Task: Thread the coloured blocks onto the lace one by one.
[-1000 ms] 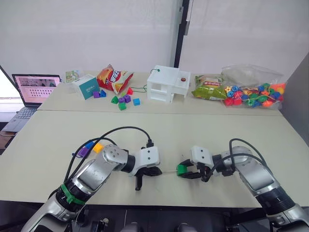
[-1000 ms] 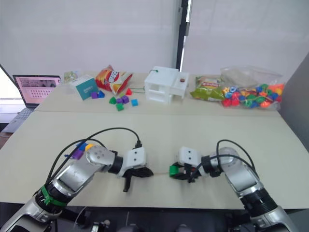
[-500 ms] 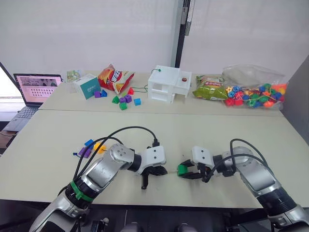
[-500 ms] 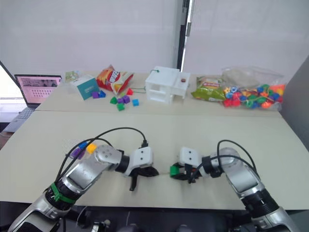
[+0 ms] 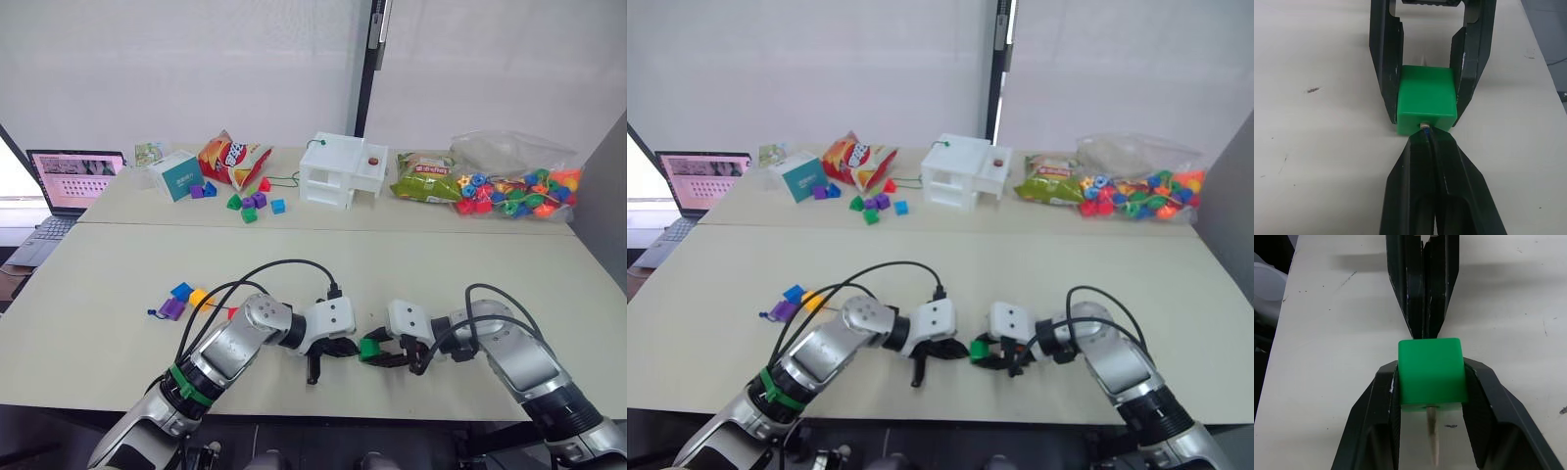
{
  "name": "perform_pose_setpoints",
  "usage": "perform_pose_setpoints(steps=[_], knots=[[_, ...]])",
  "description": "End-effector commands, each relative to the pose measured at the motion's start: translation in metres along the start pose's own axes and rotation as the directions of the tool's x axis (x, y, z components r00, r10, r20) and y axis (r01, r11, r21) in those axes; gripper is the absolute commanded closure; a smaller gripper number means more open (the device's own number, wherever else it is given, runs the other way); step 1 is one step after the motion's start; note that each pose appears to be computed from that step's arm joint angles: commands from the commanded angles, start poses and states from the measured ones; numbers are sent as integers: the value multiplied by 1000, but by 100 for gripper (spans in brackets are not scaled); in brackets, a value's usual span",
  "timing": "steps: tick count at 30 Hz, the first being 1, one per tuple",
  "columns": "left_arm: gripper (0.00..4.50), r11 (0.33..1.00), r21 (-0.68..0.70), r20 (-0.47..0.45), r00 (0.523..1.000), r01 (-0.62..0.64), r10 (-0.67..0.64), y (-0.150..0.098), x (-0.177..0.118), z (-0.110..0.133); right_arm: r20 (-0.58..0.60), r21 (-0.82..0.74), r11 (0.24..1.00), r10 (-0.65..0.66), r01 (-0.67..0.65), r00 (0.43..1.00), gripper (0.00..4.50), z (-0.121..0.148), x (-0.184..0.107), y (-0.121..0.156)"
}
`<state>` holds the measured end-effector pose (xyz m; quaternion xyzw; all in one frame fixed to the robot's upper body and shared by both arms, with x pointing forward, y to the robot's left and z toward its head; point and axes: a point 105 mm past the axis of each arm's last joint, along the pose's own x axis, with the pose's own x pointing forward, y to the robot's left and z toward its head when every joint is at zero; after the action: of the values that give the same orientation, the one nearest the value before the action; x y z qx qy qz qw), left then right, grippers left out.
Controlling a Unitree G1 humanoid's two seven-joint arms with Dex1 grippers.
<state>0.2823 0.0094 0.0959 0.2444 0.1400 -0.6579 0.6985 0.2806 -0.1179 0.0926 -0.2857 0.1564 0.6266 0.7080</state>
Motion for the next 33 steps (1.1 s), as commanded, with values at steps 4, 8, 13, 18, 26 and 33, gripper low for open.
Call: perform_pose_setpoints(steps=[4,8,13,18,26,33], knots=[[265,997,72,47,999,-6,2,1,-26,6,-16,34,999,3,-2,1000,331,-7,2,5],[232,999,50,36,999,-4,2,0,-38,-6,-17,38,999,-3,3,1000,331,-8,1,5],[232,996,73,8,999,-47,46,6,-42,-23,-10,43,999,-9,9,1000,331,-6,1,4],[258,997,73,-9,999,-37,38,4,-34,-36,-8,47,999,-12,12,1000,331,-5,2,4],[448,997,69,27,999,-31,29,0,-23,-33,-12,54,998,-14,15,1000,331,-6,0,5],[448,995,89,79,996,-34,27,1,-9,-14,-12,55,998,-17,18,1000,331,-5,1,4]])
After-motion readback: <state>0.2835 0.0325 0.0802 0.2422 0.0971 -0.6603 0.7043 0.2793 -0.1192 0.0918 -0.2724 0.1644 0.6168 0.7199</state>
